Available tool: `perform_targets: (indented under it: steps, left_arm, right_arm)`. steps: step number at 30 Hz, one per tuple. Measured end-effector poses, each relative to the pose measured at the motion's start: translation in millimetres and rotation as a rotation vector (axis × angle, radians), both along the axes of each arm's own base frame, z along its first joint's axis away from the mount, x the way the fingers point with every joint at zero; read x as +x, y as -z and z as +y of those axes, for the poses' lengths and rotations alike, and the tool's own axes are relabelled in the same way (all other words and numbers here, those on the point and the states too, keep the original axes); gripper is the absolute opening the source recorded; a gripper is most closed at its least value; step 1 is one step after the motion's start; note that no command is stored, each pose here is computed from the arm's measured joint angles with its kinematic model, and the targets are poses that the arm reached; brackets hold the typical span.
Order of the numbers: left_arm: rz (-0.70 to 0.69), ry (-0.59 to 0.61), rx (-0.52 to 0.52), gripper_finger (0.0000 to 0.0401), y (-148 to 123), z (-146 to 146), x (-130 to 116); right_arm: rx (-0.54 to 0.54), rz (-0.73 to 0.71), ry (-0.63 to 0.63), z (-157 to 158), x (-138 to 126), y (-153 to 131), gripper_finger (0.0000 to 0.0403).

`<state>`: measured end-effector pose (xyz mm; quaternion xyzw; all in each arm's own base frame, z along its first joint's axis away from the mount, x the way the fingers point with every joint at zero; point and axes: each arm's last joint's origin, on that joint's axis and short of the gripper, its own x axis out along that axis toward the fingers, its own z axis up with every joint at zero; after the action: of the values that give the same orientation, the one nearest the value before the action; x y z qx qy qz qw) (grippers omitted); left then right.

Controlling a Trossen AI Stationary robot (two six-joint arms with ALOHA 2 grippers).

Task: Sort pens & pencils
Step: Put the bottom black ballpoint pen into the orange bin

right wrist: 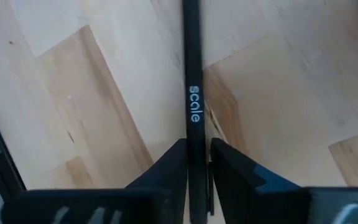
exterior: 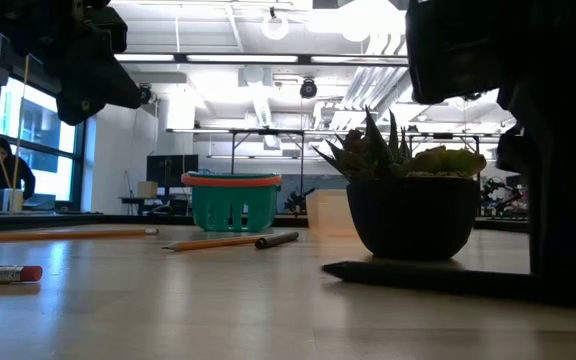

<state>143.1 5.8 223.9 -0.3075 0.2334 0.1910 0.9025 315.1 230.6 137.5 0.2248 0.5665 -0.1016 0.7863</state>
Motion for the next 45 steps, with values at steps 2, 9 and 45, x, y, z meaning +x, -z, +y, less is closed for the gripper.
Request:
perform_targets:
  steps: [2, 9, 45]
  left_arm:
    - [0.0, 0.0, 0.0, 0.0058, 0.0, 0.1, 0.0]
    - [-0.037, 0.001, 0.002, 0.0058, -3.0, 0.1, 1.9]
    - [-0.049, 0.003, 0.005, 0.0058, -4.1, 0.0, 2.5]
  right_arm:
    - [-0.001, 0.005, 0.006, -0.3, -0.4, -0.1, 0.0037]
    - [0.001, 0.009, 0.016, -0.5, -0.7, -0.6, 0.001]
    - [0.083, 0.014, -0.023, 9.4, 7.9, -84.3, 0.0001]
